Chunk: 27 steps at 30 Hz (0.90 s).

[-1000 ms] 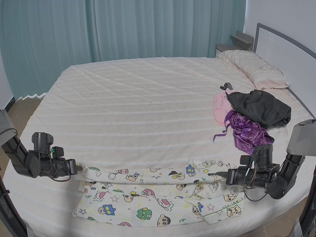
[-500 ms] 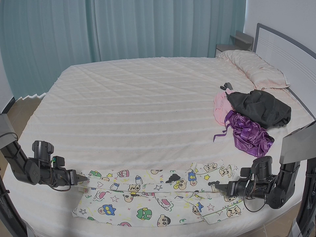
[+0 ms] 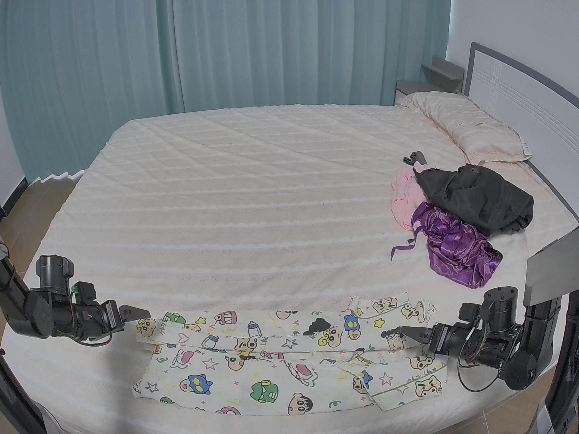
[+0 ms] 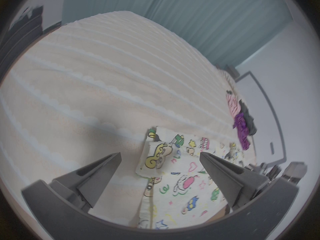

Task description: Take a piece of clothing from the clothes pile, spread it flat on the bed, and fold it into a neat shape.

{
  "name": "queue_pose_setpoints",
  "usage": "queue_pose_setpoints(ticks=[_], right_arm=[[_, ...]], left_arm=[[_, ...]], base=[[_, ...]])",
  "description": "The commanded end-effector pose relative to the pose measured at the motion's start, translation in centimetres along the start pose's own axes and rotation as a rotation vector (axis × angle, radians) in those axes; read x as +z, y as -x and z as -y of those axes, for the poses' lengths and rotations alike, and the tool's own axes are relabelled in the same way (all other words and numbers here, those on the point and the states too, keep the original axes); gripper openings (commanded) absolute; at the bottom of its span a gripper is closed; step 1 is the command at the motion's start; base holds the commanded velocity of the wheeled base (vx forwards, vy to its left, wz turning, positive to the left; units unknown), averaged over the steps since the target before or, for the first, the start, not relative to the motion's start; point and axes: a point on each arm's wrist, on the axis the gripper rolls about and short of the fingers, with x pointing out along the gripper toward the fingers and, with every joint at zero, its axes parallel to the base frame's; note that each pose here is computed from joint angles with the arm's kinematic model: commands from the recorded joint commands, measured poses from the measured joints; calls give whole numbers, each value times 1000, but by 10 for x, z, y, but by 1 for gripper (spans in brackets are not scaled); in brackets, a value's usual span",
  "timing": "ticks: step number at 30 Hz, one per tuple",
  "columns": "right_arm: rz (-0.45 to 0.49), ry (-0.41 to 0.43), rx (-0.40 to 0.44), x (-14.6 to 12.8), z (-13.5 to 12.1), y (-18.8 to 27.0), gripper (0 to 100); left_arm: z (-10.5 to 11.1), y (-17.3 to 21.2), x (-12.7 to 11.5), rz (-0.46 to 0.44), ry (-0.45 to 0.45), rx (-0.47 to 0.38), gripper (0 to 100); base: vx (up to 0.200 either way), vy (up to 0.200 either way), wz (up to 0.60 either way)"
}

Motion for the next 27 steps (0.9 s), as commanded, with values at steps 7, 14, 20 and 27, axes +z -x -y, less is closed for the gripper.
queue_pose_setpoints(ticks=[7, 14, 20, 27], right_arm=[[-38, -55, -54, -8, 14, -6, 100], [3, -44, -28, 0, 11, -18, 100], [26, -39, -15, 7, 10, -25, 100], [-2, -54, -42, 0, 16, -23, 0]], left_arm=[[-3, 21, -8, 20, 103, -48, 100], [-7, 22, -10, 11, 121, -73, 100], [-9, 21, -14, -6, 128, -68, 100], [-10, 20, -17, -17, 134, -67, 100]], base=[[0, 0, 0], [0, 0, 0], [0, 0, 0], [0, 0, 0]])
